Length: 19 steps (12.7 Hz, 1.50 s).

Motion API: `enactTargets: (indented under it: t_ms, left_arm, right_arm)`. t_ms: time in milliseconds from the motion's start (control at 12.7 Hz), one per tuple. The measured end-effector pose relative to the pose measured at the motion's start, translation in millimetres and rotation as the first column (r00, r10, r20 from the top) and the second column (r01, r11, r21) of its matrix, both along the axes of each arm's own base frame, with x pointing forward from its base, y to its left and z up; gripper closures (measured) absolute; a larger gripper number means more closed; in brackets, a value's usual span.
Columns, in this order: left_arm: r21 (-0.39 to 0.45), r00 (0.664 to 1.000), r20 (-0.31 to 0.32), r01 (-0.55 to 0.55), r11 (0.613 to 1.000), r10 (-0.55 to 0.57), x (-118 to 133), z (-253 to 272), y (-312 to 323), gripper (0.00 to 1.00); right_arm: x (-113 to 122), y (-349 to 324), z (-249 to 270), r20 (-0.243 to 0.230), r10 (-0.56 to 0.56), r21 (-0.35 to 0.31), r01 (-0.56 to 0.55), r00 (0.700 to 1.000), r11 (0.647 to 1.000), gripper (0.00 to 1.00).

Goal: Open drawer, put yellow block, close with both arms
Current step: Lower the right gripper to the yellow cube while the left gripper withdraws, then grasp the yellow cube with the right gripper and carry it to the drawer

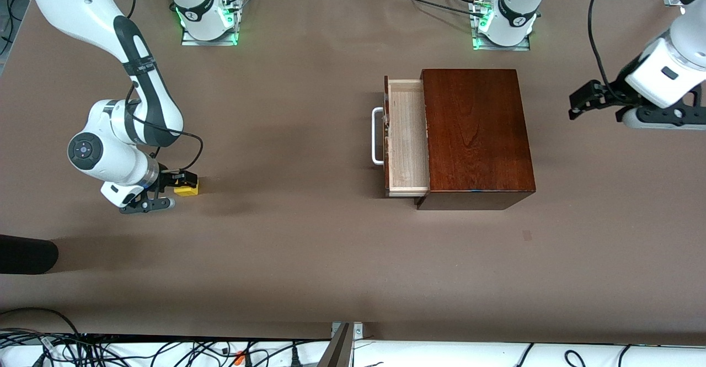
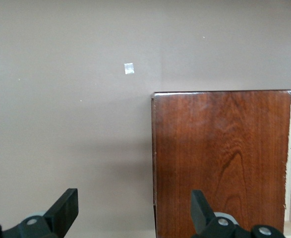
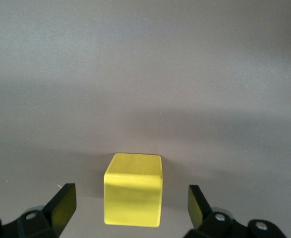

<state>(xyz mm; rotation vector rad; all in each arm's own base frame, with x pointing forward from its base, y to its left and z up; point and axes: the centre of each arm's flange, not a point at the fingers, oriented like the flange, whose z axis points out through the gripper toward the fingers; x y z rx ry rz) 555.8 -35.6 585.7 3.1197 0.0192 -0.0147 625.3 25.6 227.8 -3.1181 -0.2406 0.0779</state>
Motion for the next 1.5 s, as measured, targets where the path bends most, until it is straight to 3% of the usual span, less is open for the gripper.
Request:
enactTargets:
  t_ms: [236, 473, 630, 709, 866, 1182, 1497]
  left_arm:
    - [0.003, 0.999, -0.042, 0.005, 1.000, -0.005, -7, 3, -2, 0.00]
    - [0.004, 0.999, -0.046, 0.015, 1.000, -0.015, -11, 7, -8, 0.00]
    - [0.004, 0.999, -0.046, 0.012, 1.000, -0.012, -11, 7, -6, 0.00]
    - [0.004, 0.999, -0.046, 0.010, 1.000, -0.010, -11, 7, -5, 0.00]
    - [0.004, 0.999, -0.046, 0.009, 1.000, -0.009, -11, 7, -4, 0.00]
    - [0.004, 0.999, -0.047, 0.009, 1.000, -0.009, -11, 7, -4, 0.00]
    - [0.004, 0.999, -0.048, 0.009, 1.000, -0.009, -11, 7, -4, 0.00]
  right_arm:
    - [-1, 0, -8, -0.002, -0.001, -0.002, 0.001, 1.000, 1.000, 0.06]
    - [-2, -1, -15, -0.004, -0.001, -0.003, 0.001, 1.000, 1.000, 0.12]
    - [-4, -1, -18, -0.008, -0.001, -0.004, 0.001, 1.000, 1.000, 0.29]
    - [-4, -1, -19, -0.008, 0.000, -0.004, 0.000, 1.000, 1.000, 0.29]
    - [-4, -1, -19, -0.007, 0.008, -0.003, -0.008, 1.000, 1.000, 0.45]
    - [-3, -1, -18, 0.001, 0.060, -0.001, -0.060, 0.998, 0.998, 0.45]
    - [10, 7, 16, 0.059, 0.176, 0.005, -0.177, 0.983, 0.984, 0.45]
